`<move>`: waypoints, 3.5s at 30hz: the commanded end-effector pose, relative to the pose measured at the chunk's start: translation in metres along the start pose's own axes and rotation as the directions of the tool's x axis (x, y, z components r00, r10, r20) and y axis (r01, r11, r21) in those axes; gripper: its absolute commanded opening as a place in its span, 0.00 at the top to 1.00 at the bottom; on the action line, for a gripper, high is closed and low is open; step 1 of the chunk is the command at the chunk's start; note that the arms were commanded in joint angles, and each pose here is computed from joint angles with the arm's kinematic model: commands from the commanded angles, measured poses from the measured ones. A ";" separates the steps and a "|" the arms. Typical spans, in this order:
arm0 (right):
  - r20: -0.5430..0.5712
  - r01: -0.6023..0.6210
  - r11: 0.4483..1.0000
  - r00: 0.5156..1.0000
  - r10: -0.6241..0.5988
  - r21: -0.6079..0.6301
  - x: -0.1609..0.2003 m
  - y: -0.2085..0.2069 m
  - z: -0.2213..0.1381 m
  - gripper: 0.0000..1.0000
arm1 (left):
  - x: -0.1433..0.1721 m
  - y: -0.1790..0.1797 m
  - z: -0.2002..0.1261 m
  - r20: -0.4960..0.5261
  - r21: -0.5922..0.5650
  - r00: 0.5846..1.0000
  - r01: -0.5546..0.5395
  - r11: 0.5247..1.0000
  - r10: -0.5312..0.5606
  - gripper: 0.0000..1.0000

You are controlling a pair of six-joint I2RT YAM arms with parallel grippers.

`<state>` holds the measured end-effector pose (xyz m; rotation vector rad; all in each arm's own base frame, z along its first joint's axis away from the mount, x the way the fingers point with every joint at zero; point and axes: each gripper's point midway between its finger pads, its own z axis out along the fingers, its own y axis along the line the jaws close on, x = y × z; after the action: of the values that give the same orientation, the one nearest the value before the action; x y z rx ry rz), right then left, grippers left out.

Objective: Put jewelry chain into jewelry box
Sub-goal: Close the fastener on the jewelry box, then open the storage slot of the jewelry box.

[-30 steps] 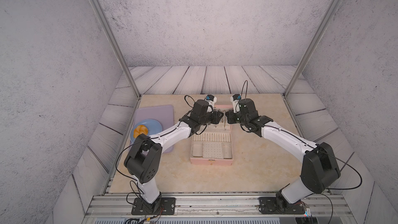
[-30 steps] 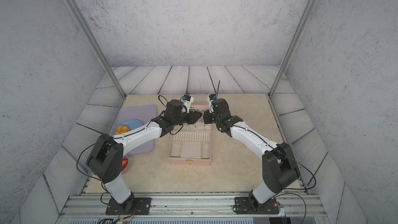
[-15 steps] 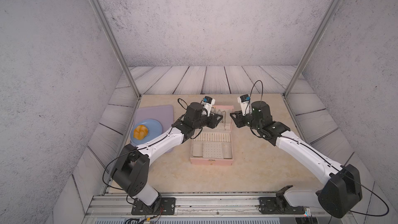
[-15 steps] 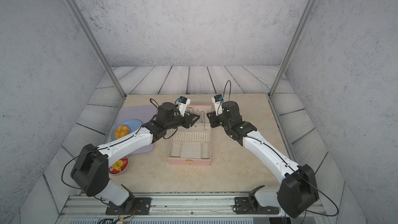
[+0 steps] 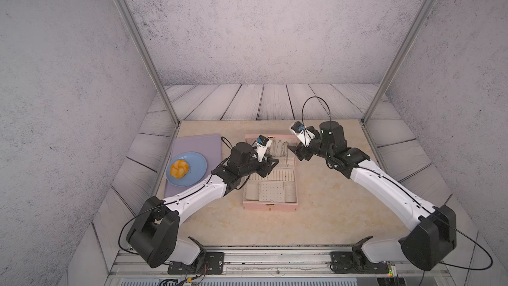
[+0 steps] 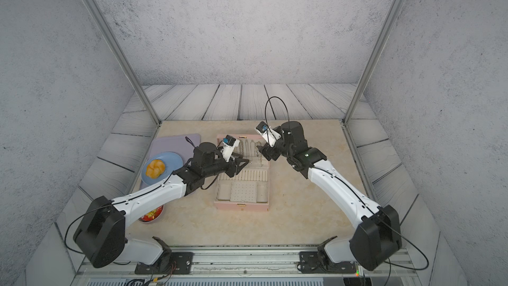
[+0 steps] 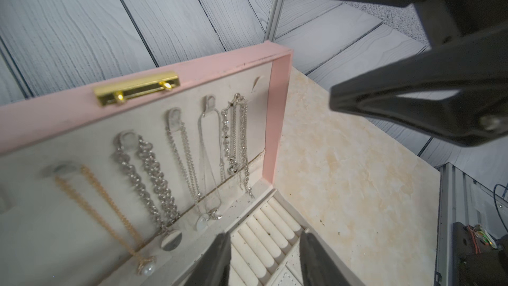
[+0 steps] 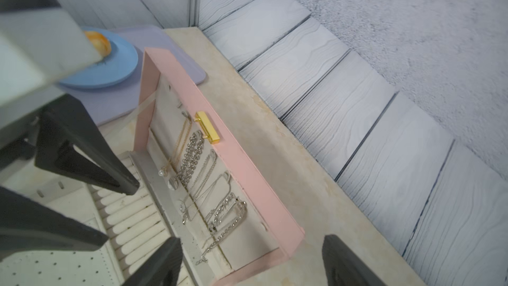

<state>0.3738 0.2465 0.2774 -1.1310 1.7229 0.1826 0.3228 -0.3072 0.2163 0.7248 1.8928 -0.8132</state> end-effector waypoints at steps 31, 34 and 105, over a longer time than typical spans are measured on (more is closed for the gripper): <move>-0.185 0.309 0.908 0.911 -0.368 -0.282 0.042 0.005 0.058 0.56 | -0.012 0.005 0.005 0.020 -0.025 0.990 -0.140 0.990 0.141 0.54; -0.190 0.313 0.908 0.909 -0.372 -0.280 0.044 0.004 0.060 0.63 | -0.011 0.006 0.005 0.018 -0.032 0.990 -0.141 0.989 0.142 0.54; -0.052 -0.803 0.581 0.591 0.805 -0.131 0.034 0.059 -0.018 0.46 | 0.087 0.119 0.018 -0.530 -0.115 0.639 -0.706 0.699 0.557 0.62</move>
<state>0.3224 0.2454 0.2280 -0.3319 2.1597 0.8537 0.3947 -0.2455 0.1219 1.3217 1.8029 0.1405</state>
